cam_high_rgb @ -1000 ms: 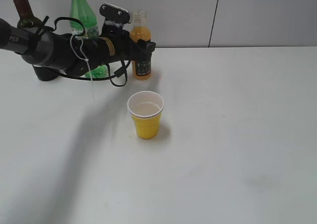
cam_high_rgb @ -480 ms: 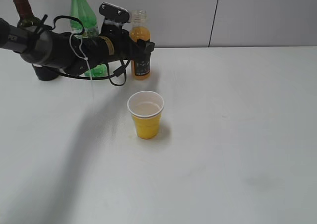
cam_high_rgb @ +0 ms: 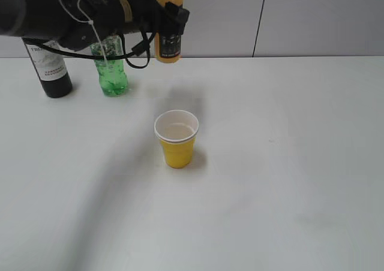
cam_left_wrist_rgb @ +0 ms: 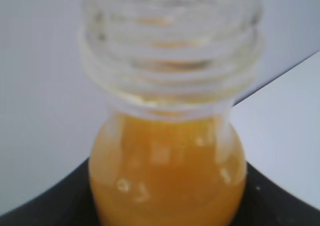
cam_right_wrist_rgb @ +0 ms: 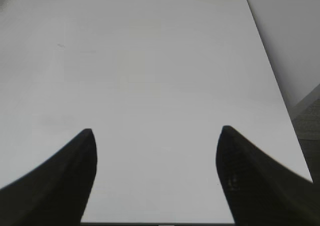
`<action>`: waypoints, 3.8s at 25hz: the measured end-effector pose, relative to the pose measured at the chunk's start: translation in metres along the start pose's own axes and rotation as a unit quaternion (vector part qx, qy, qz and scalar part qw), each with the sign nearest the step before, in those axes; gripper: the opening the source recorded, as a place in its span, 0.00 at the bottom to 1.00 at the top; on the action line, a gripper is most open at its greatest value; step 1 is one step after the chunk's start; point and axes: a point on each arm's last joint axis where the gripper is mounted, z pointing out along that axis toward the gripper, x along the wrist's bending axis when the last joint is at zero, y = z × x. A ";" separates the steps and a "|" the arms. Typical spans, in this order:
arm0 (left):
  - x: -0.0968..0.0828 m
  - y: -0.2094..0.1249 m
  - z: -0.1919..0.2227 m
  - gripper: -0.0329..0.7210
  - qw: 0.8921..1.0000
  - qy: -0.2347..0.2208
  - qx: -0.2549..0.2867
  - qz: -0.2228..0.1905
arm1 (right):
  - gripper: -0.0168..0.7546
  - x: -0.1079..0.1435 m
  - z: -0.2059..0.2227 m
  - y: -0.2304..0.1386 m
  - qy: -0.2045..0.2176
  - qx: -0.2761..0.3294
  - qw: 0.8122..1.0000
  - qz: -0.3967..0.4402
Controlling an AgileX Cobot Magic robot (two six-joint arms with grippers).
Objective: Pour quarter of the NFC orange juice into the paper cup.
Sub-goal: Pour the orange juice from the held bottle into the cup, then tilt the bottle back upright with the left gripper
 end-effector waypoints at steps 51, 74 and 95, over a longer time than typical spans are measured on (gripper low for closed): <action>-0.044 -0.035 -0.165 0.65 0.901 0.020 0.270 0.338 | 0.79 0.000 0.000 0.000 0.000 -0.001 1.000 0.001; -0.078 -0.069 -0.121 0.65 0.833 0.028 0.320 0.451 | 0.79 0.000 0.000 0.000 0.000 -0.001 1.000 0.001; -0.084 -0.081 -0.114 0.65 0.779 0.049 0.335 0.528 | 0.79 0.000 0.000 0.000 0.000 -0.001 1.000 0.001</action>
